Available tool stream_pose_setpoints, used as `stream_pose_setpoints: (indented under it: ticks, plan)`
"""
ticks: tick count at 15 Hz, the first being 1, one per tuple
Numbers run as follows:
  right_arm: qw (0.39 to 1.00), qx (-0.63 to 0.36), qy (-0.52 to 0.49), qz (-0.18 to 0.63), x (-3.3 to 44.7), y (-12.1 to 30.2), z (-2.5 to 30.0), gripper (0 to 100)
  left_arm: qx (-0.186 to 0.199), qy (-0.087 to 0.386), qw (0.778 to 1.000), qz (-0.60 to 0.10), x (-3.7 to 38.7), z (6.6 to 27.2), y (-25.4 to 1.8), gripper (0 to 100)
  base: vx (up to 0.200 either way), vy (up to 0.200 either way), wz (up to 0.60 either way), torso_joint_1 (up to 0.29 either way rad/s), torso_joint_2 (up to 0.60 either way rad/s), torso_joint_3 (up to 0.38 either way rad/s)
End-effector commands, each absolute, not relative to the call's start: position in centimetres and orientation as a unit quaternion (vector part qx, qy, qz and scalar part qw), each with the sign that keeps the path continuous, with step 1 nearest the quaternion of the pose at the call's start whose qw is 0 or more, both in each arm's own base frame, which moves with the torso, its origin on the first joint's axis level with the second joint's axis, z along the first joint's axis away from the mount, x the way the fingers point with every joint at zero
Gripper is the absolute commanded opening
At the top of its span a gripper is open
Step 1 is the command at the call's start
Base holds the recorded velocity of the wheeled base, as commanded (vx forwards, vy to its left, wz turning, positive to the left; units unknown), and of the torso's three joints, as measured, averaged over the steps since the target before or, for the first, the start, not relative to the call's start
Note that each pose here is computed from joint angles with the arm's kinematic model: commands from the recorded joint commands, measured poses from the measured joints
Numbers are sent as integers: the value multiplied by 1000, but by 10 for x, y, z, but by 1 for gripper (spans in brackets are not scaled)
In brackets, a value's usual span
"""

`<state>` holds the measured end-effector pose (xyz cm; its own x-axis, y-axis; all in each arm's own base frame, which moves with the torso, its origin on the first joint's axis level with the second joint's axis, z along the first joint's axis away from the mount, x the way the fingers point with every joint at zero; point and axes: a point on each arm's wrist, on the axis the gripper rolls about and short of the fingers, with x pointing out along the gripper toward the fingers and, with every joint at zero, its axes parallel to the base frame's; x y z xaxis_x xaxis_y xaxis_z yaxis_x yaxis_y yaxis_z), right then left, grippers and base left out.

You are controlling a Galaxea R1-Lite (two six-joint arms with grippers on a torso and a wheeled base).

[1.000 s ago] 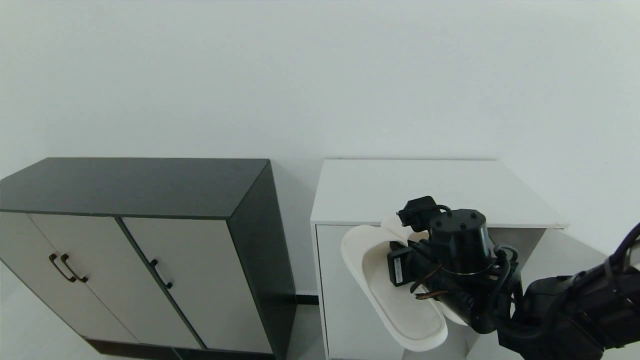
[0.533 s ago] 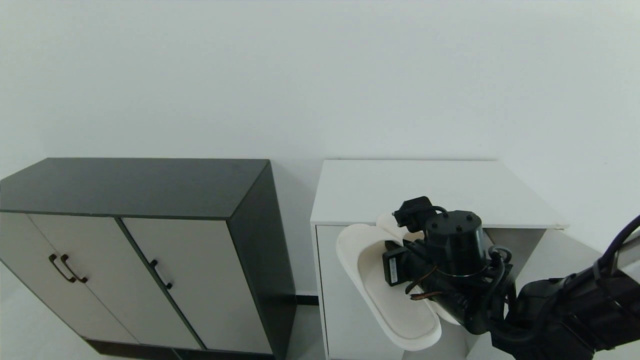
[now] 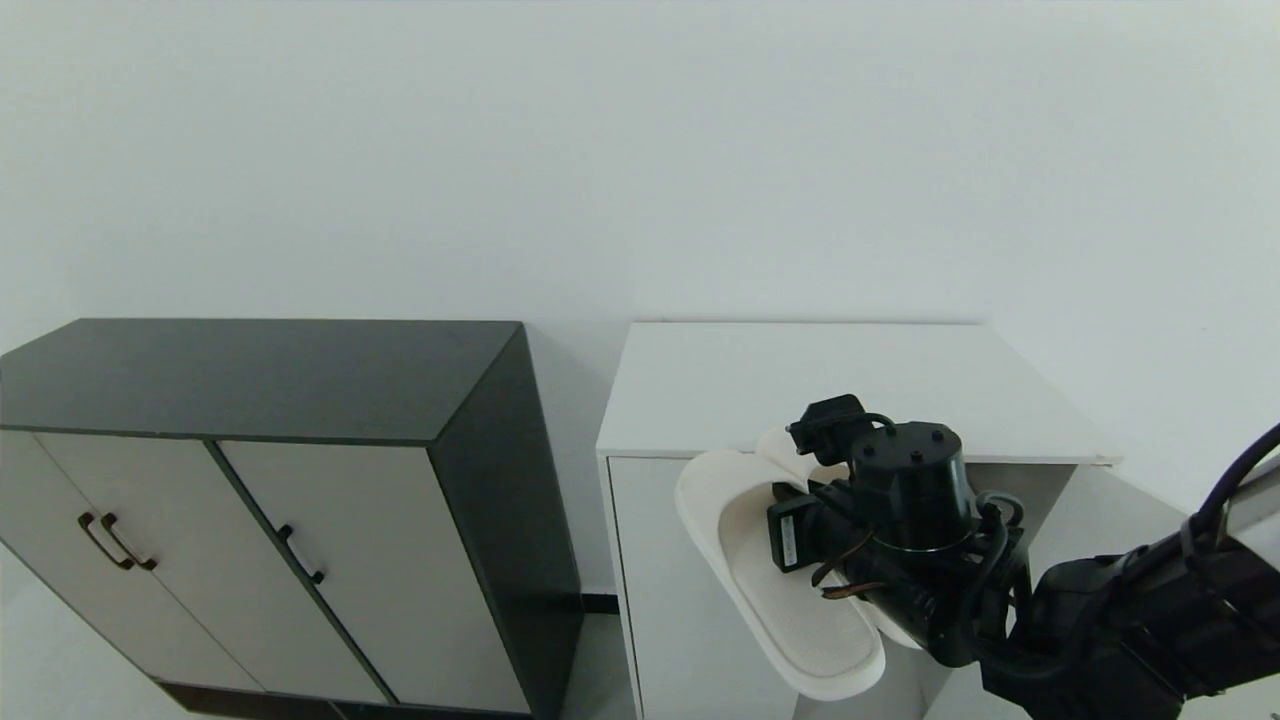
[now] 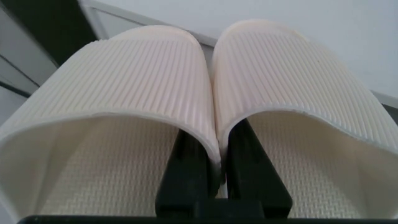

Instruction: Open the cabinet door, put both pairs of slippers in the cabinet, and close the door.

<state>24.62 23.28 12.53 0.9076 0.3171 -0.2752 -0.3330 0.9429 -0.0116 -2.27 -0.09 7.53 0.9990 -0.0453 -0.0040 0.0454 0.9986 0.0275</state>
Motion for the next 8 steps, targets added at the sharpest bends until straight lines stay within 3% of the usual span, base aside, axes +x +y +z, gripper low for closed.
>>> stream_pose_setpoints:
  ticks: [1,8]
  plan:
    - [976,-28,134,169,246,234,125,0,14,2,1000,-23,-23,75,-1,0,0,-200,0,7,2,2]
    - [976,-26,129,174,242,234,125,0,14,2,1000,-23,-23,75,-1,0,0,-200,0,3,4,5]
